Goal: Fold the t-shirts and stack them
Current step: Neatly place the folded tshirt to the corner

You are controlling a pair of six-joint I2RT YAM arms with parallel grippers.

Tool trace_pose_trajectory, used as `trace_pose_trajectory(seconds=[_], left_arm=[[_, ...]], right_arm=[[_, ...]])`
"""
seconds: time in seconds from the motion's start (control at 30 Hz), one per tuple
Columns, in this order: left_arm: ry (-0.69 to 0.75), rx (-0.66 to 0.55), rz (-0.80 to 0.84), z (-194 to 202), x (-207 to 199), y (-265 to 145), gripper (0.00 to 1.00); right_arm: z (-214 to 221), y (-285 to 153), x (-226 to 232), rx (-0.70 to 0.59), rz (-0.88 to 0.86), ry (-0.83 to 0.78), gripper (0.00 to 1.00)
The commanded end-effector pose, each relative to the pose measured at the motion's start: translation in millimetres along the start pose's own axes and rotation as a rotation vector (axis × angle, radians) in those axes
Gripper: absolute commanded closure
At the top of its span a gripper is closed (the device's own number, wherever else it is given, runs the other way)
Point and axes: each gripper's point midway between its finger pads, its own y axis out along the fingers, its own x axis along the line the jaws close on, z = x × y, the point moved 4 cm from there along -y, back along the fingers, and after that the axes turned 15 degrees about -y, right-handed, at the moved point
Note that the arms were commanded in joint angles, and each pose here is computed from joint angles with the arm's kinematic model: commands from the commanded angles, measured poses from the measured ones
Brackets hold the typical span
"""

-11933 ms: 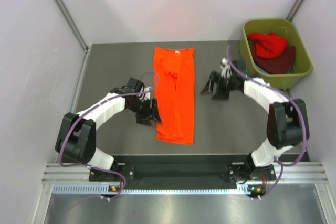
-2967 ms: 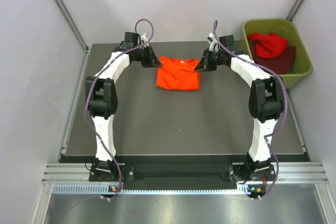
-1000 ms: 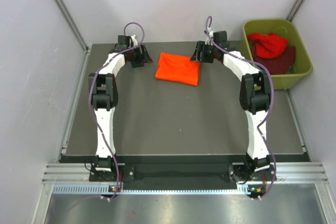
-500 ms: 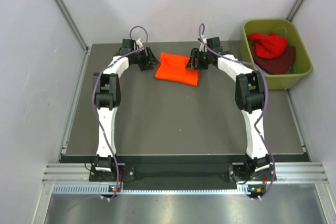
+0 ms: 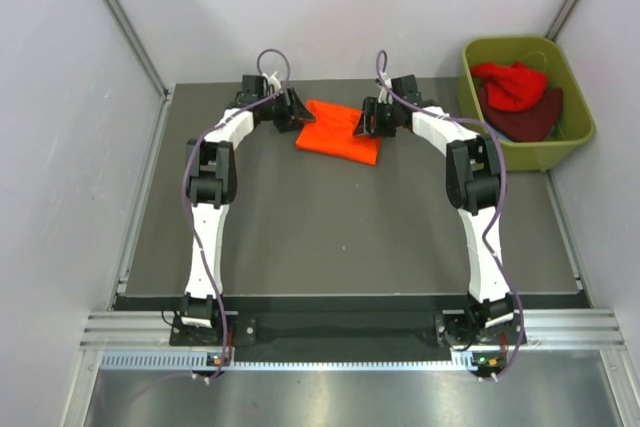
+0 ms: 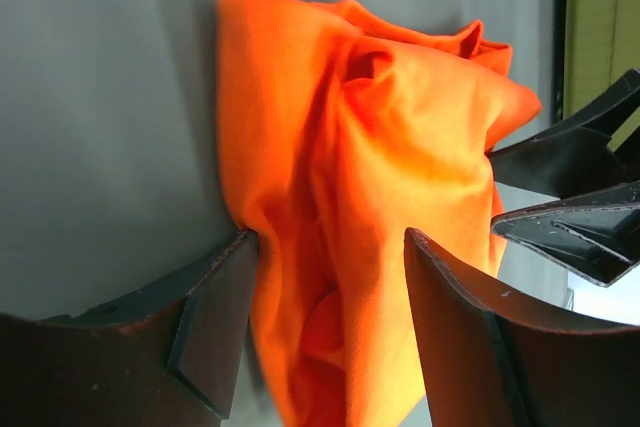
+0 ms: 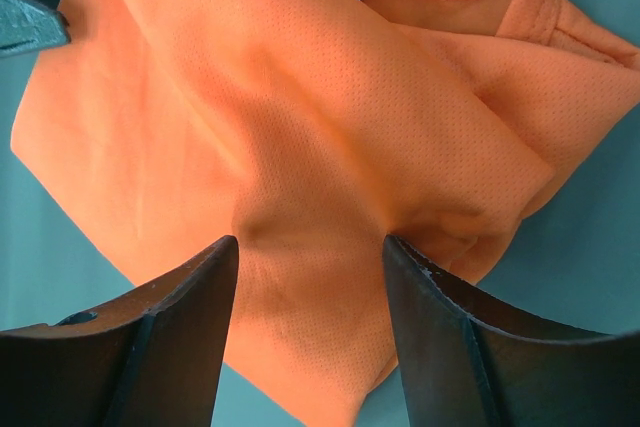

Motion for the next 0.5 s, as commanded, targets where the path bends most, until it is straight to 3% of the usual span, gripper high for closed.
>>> trace_pose_trajectory(seconds=[0.0, 0.33, 0.43, 0.47], left_arm=[[-0.031, 0.044, -0.038, 18.3, 20.7, 20.2, 0.34], [-0.035, 0.071, -0.03, 27.0, 21.9, 25.7, 0.51], [-0.035, 0.064, -0.033, 25.4, 21.1, 23.1, 0.71], [-0.032, 0.059, -0.034, 24.2, 19.4, 20.9, 0.83]], right_arm=[[-4.0, 1.7, 5.3, -0.013, 0.002, -0.035, 0.39], [-7.0, 5.6, 9.8, -0.021, -0.001, -0.046, 0.39], [-9.5, 3.3, 11.2, -0.027, 0.001, -0.055, 0.39], [-10.5, 2.0, 11.5, -0.027, 0.002, -0.058, 0.39]])
